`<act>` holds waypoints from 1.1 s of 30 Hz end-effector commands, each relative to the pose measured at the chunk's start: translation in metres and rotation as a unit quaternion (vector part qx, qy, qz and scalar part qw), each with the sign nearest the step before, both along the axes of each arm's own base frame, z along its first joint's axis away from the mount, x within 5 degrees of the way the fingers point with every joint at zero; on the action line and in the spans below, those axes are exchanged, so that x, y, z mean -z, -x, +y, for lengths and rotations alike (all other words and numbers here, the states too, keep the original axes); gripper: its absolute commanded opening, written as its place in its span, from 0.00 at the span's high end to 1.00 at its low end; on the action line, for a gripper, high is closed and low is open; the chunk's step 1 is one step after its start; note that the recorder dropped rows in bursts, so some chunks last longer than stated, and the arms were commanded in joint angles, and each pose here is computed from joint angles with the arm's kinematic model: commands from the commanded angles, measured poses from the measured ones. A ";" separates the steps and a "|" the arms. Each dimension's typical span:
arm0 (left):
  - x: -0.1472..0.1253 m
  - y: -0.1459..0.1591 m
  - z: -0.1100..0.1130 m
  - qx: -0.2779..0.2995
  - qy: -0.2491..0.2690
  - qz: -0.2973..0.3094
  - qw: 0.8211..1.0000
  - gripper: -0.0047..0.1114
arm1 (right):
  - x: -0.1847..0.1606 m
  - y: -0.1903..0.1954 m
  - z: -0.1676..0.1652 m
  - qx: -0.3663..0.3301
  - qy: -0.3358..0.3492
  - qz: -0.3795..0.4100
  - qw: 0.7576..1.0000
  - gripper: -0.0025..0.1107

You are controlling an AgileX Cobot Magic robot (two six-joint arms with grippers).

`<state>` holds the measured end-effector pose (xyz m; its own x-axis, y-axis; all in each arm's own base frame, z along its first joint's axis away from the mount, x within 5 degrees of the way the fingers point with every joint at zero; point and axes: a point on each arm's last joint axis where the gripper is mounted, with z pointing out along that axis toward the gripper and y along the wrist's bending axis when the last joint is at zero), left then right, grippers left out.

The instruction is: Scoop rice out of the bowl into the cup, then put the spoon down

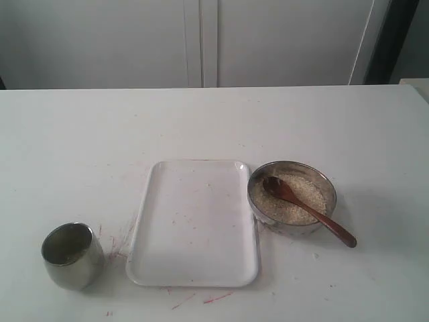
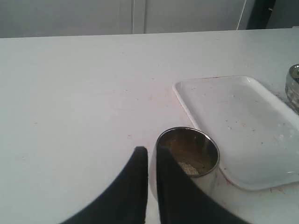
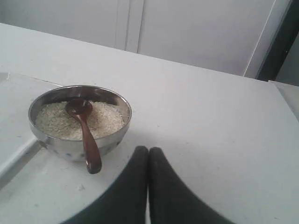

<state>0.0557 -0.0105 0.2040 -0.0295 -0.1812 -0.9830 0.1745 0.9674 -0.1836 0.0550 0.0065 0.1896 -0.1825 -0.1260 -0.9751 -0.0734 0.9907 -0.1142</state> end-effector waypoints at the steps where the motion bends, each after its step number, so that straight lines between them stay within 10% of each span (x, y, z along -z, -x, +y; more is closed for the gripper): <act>1: -0.002 0.000 0.000 0.003 0.006 -0.004 1.000 0.84 | 0.001 0.000 -0.001 0.004 0.005 -0.004 1.000 0.98; 10: -0.002 0.000 0.000 0.003 0.006 -0.004 1.000 0.84 | -0.002 -0.001 -0.002 0.012 -0.006 -0.021 1.000 0.98; 23: -0.002 0.000 0.000 0.003 0.006 -0.004 1.000 0.84 | -0.023 -0.001 -0.009 0.068 -0.302 -0.129 0.942 0.98; 33: -0.002 0.000 0.000 0.003 0.006 -0.004 1.000 0.84 | -0.023 0.000 -0.001 0.044 -0.337 -0.067 0.938 0.98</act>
